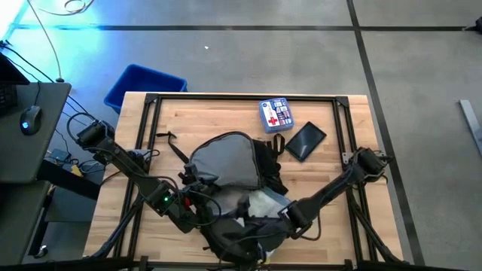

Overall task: Unpack backpack
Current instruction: Put the white zip bag into the black backpack

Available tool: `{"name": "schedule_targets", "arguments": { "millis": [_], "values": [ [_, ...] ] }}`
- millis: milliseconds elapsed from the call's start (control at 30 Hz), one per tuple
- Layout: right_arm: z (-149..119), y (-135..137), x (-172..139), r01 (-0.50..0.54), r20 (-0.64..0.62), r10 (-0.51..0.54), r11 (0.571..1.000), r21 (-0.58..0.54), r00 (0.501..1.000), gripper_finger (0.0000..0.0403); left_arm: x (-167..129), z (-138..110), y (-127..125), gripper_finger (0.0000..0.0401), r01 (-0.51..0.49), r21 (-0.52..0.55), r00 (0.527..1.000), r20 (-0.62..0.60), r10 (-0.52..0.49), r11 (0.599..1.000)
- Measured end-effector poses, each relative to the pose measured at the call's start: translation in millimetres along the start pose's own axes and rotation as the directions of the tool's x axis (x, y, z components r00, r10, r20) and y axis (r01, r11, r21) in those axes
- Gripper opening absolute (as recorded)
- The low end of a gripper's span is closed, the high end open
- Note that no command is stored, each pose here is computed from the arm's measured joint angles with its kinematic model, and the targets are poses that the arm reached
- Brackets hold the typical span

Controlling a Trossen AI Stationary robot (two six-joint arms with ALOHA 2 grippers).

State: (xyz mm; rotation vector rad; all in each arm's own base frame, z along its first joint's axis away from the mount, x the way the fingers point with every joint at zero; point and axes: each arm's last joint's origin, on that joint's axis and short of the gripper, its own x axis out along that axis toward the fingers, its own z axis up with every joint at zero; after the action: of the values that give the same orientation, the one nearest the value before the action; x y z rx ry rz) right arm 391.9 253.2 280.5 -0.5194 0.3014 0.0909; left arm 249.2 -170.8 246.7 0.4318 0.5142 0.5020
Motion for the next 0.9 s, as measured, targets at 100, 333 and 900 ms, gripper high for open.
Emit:
{"name": "schedule_targets", "arguments": {
  "millis": [100,333,900],
  "values": [
    [14,3,-7,-0.018,0.041,0.02,0.998,-0.061,0.999,0.026,0,0,0,0.0,-0.004,-0.017,1.0,-0.002,0.004,1.0],
    [32,34,-54,-0.08,-0.162,0.054,0.984,-0.161,0.985,0.026,0,-4,2,0.0,-0.014,-0.005,1.0,-0.018,0.014,1.0],
    [-47,146,-98,-0.022,-0.518,-0.114,0.968,-0.249,0.848,0.0259,0,-4,1,0.0,-0.006,-0.011,1.0,-0.021,0.006,1.0]
  ]
}}
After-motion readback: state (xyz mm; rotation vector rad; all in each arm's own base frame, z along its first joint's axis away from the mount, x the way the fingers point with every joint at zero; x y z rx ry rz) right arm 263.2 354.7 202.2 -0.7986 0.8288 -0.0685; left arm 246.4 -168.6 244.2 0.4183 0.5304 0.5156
